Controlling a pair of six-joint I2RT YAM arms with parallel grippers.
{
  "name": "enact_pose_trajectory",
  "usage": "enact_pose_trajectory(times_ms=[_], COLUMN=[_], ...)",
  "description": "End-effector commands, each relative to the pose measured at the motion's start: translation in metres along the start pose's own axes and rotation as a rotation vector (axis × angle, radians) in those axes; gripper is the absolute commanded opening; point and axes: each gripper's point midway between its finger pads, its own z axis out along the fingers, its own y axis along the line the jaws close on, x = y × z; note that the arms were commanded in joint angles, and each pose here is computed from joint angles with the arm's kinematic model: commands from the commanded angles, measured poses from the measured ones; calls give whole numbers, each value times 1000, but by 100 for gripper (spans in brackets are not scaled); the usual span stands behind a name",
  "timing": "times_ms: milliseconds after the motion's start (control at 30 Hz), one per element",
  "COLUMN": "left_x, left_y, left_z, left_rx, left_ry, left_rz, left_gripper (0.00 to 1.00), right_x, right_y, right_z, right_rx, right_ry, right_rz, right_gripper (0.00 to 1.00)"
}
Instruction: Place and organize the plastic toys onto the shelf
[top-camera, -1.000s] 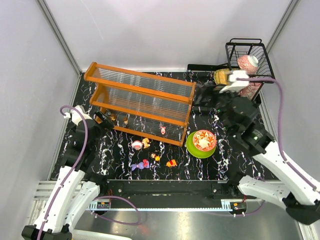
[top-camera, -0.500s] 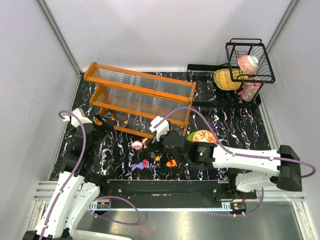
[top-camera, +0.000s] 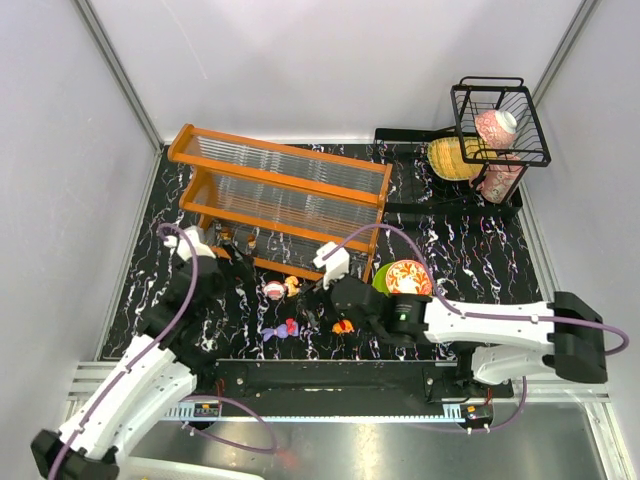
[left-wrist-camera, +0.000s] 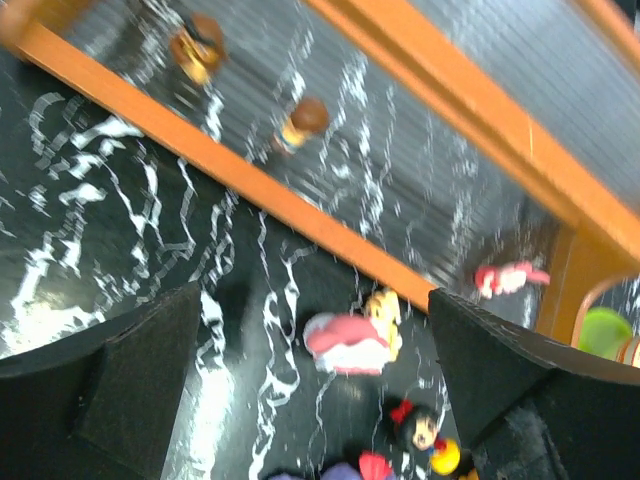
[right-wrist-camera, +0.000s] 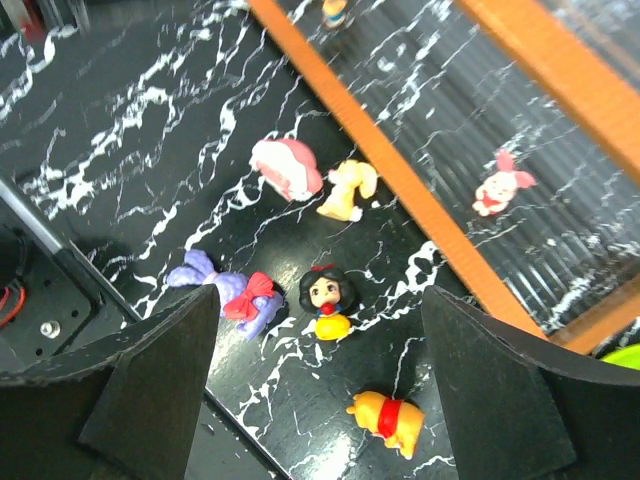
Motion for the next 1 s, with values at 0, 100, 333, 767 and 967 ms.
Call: enact_pose_trajectory(times_ms=[0, 100, 333, 767, 967], left_x=[20, 39, 80, 95, 100], left_y=[-14, -15, -14, -30, -47], left_z=[-4, -4, 2, 9, 11], left_rx=[-9, -56, -111, -140, -44], left_ry=[-2, 21, 61, 39, 38], left_rz=[27, 75, 130, 255, 274], left_gripper=[98, 98, 95, 96, 99], right_x=[-48, -58, -74, -67, -59], right_y=[-21, -34, -60, -83, -86], right_z=[-28, -43, -81, -110, -110], right_rx=[87, 124, 163, 176, 176], right_ry=[-180, -212, -289, -323, -317], right_rz=[118, 120, 147, 203, 217], right_gripper=[88, 89, 90, 91, 92])
